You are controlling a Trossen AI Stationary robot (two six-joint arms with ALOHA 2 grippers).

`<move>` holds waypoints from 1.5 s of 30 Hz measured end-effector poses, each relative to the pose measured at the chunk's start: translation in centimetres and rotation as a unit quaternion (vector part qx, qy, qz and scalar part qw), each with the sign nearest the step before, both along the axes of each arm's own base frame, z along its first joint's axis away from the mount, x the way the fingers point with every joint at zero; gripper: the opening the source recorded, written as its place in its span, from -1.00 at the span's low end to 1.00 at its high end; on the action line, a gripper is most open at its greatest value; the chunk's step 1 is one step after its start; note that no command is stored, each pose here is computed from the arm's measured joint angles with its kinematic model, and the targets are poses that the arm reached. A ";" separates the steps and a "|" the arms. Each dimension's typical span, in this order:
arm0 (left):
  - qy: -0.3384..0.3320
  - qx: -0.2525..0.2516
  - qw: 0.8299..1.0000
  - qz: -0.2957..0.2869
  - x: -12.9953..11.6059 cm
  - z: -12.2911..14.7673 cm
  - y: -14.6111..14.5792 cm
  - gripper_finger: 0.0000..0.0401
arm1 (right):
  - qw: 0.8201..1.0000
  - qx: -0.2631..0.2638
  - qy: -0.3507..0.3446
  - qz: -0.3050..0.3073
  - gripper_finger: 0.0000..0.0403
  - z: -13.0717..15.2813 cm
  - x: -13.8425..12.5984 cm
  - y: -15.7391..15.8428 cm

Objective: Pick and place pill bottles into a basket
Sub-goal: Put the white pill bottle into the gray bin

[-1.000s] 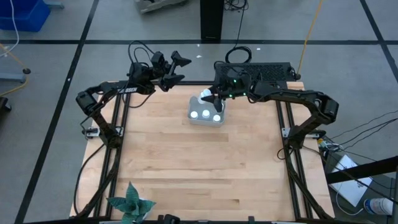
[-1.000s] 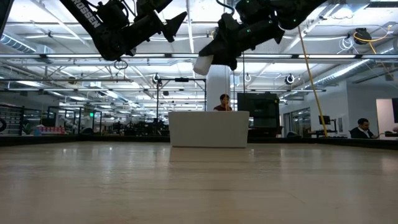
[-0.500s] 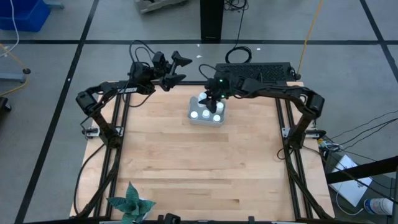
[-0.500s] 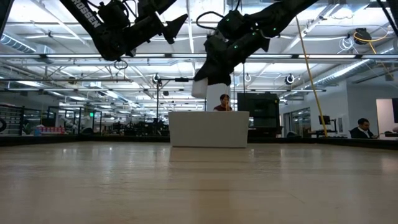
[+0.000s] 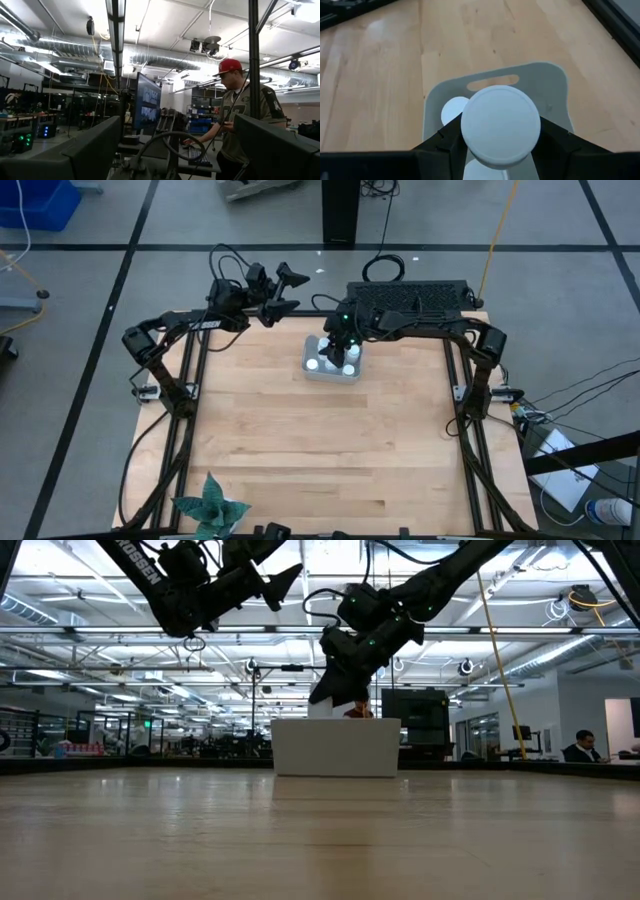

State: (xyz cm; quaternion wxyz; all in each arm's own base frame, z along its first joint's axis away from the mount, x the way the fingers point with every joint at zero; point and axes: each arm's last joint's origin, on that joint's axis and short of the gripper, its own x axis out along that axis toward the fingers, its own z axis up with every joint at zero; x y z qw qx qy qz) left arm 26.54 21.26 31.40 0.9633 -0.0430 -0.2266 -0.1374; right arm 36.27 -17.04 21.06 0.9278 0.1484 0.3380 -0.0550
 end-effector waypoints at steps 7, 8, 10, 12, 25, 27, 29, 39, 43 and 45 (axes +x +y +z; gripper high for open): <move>0.000 0.001 1.000 0.000 0.0 0.0 0.0 0.97 | 1.000 0.002 0.006 0.000 -0.20 -0.6 0.2 0.0; 0.000 0.001 1.000 0.000 0.0 0.0 0.0 0.97 | 1.000 0.002 0.006 0.001 -0.20 -0.9 0.4 0.0; 0.000 0.001 1.000 0.000 0.0 0.0 0.0 0.97 | 1.000 -0.001 -0.002 0.002 -0.20 -1.1 0.7 0.0; 0.000 0.001 1.000 0.000 0.0 0.0 0.0 0.97 | 1.000 0.002 0.006 0.002 -0.20 -1.3 0.6 0.0; 0.000 0.001 1.000 -0.001 0.0 0.0 0.0 0.97 | 1.000 -0.001 -0.003 -0.009 -0.20 -1.9 0.6 -1.0; 0.000 0.001 1.000 -0.001 0.0 0.0 0.0 0.97 | 1.000 -0.002 -0.007 -0.011 -0.20 -1.9 0.6 -1.2; 0.000 0.001 1.000 -0.001 0.0 0.0 0.0 0.97 | 1.000 -0.005 -0.011 -0.011 -0.20 -1.8 0.7 -1.3; 0.001 0.001 1.000 -0.001 0.0 0.0 0.0 0.97 | 1.000 0.006 0.013 -0.014 -0.20 -2.4 0.3 -1.4; 0.001 0.002 1.000 -0.002 0.0 0.0 0.0 0.97 | 1.000 0.002 0.017 -0.011 -0.20 -2.4 0.3 -1.4; 0.001 0.002 1.000 -0.002 0.0 0.0 0.0 0.97 | 1.000 0.002 0.020 -0.011 -0.20 -2.5 0.2 -1.4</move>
